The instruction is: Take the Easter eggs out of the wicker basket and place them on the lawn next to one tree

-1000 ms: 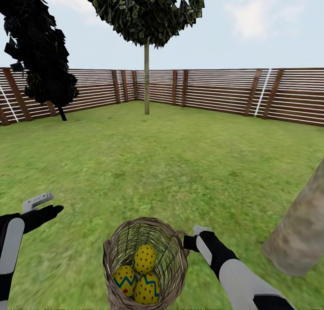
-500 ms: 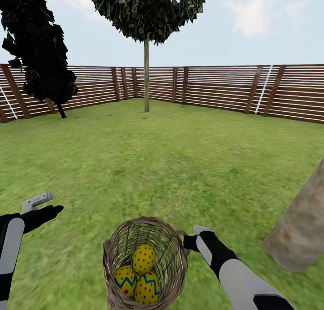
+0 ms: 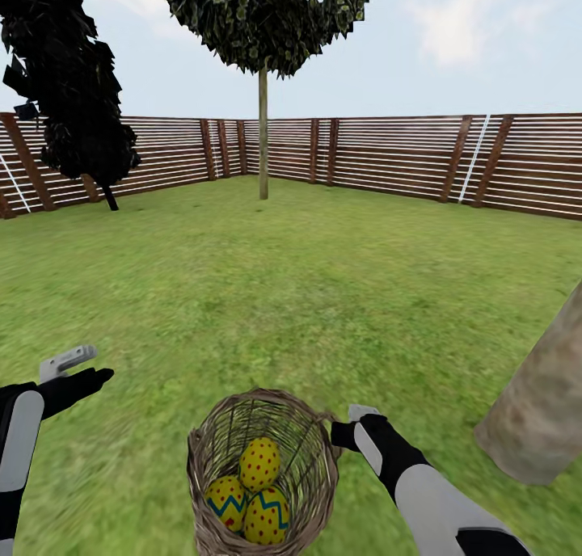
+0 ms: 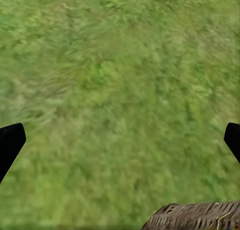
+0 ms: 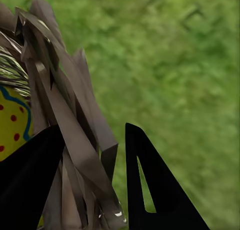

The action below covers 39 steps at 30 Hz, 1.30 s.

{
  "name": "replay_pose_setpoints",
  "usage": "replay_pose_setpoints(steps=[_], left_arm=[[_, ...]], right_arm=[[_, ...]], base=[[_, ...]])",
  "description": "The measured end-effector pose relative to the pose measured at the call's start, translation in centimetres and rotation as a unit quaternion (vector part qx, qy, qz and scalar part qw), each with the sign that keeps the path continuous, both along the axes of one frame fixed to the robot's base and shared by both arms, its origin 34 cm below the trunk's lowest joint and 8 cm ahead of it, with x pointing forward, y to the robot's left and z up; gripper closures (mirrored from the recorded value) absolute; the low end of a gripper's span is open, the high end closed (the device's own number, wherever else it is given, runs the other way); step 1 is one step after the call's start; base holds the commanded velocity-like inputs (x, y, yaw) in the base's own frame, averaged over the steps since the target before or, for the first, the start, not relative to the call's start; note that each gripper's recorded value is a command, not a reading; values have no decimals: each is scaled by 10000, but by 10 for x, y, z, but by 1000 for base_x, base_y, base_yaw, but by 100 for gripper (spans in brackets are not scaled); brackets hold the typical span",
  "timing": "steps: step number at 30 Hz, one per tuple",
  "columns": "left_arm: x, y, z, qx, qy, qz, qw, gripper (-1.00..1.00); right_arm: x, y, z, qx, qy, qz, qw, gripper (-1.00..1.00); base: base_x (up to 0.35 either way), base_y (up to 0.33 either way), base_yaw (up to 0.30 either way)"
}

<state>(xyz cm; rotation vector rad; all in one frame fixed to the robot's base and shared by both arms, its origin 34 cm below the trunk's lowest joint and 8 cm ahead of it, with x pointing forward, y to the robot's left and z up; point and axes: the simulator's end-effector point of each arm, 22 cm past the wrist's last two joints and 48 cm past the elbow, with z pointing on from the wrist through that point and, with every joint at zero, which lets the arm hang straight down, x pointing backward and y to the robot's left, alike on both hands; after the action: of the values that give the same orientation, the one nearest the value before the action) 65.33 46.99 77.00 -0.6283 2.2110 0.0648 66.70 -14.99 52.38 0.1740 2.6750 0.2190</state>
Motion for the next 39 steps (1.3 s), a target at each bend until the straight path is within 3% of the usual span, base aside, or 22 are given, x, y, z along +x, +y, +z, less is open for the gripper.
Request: replay_pose_setpoints(steps=[39], left_arm=[[-14, 1, -79, 8, -5, 2, 10000, -100]], right_arm=[[-14, 1, -80, 2, 8, 12, 10000, 100]], base=[[0, 0, 0]])
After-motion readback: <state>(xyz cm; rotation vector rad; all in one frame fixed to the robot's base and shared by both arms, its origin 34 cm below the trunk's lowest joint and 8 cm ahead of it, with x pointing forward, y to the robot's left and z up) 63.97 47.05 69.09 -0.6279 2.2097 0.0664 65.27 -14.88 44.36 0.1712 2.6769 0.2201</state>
